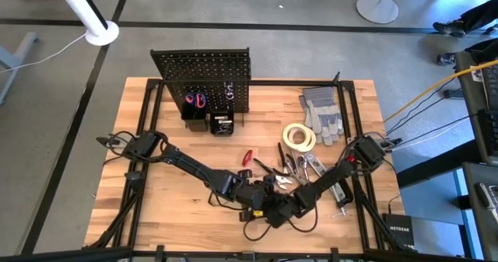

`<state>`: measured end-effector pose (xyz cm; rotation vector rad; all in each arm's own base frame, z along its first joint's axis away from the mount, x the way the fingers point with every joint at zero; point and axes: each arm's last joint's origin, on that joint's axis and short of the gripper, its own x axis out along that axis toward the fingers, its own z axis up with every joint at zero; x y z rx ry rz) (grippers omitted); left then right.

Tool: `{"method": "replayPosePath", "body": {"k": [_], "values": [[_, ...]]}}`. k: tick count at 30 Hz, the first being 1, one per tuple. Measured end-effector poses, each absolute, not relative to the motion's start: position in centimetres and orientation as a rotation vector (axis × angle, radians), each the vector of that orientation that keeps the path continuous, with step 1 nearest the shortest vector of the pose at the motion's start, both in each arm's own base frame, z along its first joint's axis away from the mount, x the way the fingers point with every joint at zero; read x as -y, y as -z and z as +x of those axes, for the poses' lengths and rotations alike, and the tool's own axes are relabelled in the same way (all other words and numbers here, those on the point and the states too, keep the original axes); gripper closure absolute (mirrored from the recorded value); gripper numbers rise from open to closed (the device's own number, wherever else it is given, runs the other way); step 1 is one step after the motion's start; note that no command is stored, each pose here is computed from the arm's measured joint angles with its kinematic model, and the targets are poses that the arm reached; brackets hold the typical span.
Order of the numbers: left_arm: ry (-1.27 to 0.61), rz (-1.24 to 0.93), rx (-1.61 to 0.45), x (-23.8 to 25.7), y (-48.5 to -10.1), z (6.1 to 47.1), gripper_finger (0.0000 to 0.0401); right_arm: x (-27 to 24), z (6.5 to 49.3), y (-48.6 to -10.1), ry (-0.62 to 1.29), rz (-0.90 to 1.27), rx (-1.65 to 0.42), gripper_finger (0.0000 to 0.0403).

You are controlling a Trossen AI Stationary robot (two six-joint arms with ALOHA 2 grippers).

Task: Hang tools onto peg board
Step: Put the hook into the right pegboard organizer bin

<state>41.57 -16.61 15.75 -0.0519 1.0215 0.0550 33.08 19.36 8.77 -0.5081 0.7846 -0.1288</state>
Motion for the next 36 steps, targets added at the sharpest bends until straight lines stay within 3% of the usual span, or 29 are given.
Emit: {"method": "replayPosePath", "body": {"k": [3,7,9,21,30,36], "values": [[-0.055,-0.052,-1.021,16.6,-15.8,41.6,0.0401,-19.3,33.1,-8.7,0.128,-0.506,-0.789,0.0285],[-0.060,-0.051,-1.013,16.5,-16.1,41.6,0.0401,-19.3,33.0,-8.7,0.142,-0.512,-0.787,0.0368],[-0.061,-0.051,-1.011,16.5,-16.1,41.6,0.0401,-19.2,33.0,-8.7,0.148,-0.523,-0.787,0.0387],[-0.074,-0.030,-1.025,16.7,-19.5,39.7,0.0401,-19.4,32.6,-9.8,0.166,-0.547,-0.769,0.0393],[-0.113,0.014,-0.990,17.6,-23.0,34.4,0.0401,-19.3,32.3,-13.4,0.124,-0.463,-0.717,0.0398],[-0.138,-0.044,-0.896,17.2,-23.3,29.5,0.0401,-19.0,32.3,-15.7,0.131,-0.398,-0.660,0.0398]]}}
